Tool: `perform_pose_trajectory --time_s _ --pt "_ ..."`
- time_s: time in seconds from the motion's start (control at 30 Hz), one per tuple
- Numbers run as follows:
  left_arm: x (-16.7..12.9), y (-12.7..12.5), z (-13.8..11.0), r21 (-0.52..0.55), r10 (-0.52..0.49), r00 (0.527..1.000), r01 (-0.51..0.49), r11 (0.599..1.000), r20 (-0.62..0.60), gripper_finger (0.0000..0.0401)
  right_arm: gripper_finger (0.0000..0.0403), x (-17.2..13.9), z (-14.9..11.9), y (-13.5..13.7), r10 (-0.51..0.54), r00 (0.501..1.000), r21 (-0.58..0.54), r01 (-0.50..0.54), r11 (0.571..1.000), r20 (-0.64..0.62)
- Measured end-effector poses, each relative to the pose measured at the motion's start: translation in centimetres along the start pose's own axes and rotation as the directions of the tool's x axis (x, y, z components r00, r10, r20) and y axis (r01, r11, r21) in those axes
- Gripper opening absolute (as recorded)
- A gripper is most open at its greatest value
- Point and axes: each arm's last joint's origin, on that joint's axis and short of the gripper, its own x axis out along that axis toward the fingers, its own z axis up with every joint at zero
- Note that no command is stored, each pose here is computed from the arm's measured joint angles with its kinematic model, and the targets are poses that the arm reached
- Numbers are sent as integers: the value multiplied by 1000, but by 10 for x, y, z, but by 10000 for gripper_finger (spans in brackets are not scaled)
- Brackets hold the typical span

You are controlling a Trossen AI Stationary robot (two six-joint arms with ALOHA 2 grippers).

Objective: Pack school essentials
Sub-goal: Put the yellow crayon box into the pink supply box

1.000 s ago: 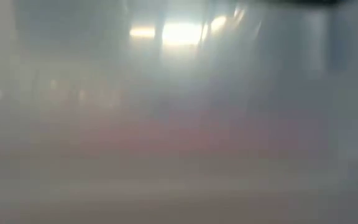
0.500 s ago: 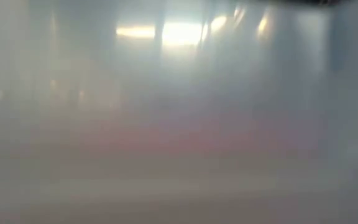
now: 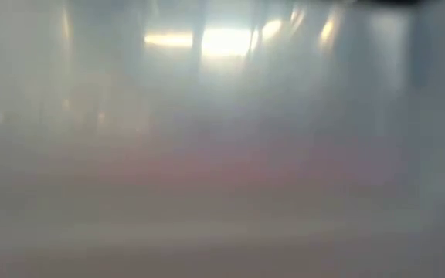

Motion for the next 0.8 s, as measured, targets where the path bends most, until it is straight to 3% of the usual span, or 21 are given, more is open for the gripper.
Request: perform_pose_trajectory --time_s 0.3,0.53,0.8 --pt "37 -2 -23 97 5 1000 -2 995 -30 289 6 0 0 -1 -28 1000 0 28 1000 9" --pt "59 1 -27 158 -20 1000 20 987 1 289 6 0 0 -2 -51 999 3 51 999 15" --pt "64 4 -27 184 -10 1000 7 983 13 289 6 0 0 -1 -34 999 -2 34 999 4"
